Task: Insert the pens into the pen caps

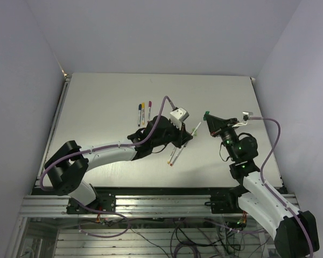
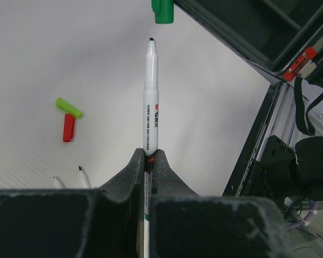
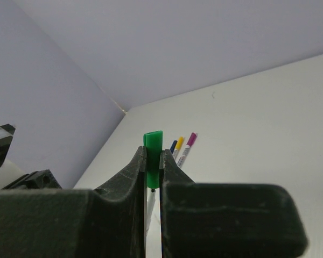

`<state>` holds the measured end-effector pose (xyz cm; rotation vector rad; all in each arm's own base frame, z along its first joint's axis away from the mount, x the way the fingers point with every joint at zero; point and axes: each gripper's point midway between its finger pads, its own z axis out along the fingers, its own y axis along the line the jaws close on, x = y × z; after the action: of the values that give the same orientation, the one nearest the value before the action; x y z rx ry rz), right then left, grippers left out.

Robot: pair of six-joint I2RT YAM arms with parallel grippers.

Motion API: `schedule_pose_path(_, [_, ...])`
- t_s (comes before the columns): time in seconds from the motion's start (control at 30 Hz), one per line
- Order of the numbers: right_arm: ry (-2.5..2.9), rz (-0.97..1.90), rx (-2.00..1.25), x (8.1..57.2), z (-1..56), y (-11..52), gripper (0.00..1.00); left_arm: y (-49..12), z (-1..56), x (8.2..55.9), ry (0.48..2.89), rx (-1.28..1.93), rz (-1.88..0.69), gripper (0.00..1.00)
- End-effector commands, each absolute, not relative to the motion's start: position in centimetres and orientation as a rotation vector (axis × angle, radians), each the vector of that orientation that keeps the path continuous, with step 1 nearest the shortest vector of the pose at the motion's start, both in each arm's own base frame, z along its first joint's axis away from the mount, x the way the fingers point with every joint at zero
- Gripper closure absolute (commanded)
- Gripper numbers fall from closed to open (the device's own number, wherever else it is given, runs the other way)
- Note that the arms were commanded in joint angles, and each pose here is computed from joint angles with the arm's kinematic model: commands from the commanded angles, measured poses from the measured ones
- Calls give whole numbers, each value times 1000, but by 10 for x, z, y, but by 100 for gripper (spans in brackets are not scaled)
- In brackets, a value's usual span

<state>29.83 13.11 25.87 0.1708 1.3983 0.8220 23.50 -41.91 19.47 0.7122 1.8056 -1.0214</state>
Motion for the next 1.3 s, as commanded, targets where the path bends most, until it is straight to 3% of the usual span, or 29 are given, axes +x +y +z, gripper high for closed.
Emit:
schedule_pose_path(0.0, [1336,844,158,296,270,138,100,-428,213,233,1741,705,-1072,93])
schedule_pose_path(1.27, [1357,833,153,293,264,144,100,-422,216,235,1722,674,-1060,93])
